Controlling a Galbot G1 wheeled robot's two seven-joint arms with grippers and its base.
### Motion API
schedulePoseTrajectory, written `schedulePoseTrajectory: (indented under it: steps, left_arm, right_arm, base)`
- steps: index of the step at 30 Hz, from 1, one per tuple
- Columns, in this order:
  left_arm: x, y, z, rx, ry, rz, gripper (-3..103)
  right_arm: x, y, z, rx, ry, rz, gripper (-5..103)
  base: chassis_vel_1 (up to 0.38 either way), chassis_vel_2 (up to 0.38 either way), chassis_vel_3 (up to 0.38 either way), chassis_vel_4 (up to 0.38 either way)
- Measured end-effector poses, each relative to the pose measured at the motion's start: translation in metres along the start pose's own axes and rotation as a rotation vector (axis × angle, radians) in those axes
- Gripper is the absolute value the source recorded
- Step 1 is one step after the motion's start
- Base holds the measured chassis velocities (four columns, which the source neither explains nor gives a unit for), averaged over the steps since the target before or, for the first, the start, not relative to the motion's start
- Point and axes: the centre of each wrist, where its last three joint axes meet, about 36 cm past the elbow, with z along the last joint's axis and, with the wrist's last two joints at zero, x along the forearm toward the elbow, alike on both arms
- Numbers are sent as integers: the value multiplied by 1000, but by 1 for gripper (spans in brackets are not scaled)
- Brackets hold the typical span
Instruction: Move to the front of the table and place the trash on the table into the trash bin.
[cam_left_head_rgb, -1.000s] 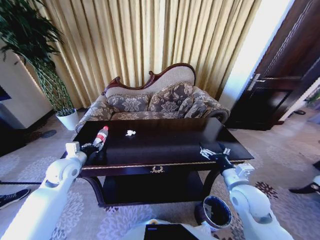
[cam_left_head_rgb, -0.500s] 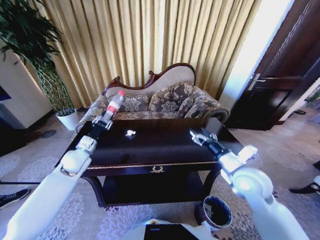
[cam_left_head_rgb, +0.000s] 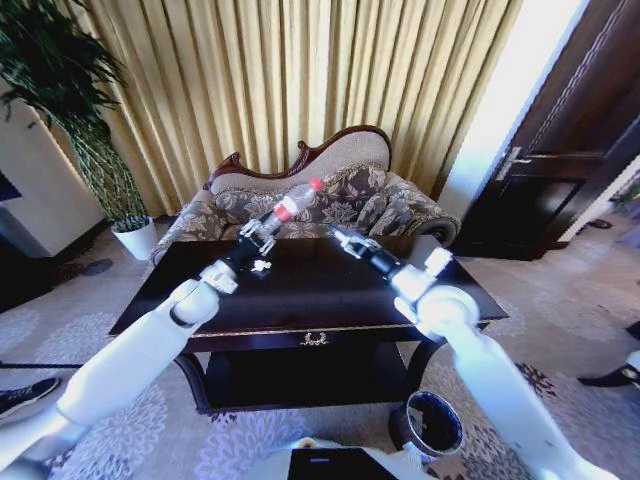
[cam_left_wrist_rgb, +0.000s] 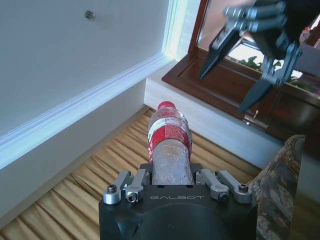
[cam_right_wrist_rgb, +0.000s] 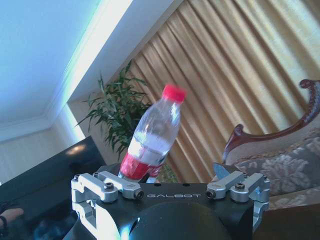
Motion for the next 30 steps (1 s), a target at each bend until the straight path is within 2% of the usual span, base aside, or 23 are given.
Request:
schedulePoseTrajectory:
  steps: [7, 10, 21, 22, 25, 29, 30]
  left_arm:
    - [-15, -8, -11, 23, -23, 16, 35]
    - [-20, -14, -27, 43, -22, 28, 35]
    - [-16, -31, -41, 71, -31, 78, 35]
    - [-15, -31, -42, 71, -30, 79, 35]
    - [-15, -30, -43, 70, -30, 81, 35]
    - [-13, -29, -46, 66, -35, 86, 35]
    - [-13, -29, -46, 66, -35, 86, 35]
  right_arm:
    - [-29, -3, 1, 20, 7, -17, 100]
    - [-41, -4, -8, 39, -3, -25, 100]
    - [-46, -8, -22, 73, -28, -17, 100]
    - [-45, -8, -23, 76, -29, -15, 103]
    - [-43, -9, -24, 89, -33, -7, 100]
    - [-37, -8, -28, 109, -35, -1, 79]
    - [-37, -8, -28, 109, -35, -1, 79]
  base:
    - [0, 0, 0, 0]
    - [0, 0, 0, 0]
    - [0, 0, 0, 0]
    - [0, 0, 0, 0]
    - [0, 0, 0, 0]
    - [0, 0, 0, 0]
    - [0, 0, 0, 0]
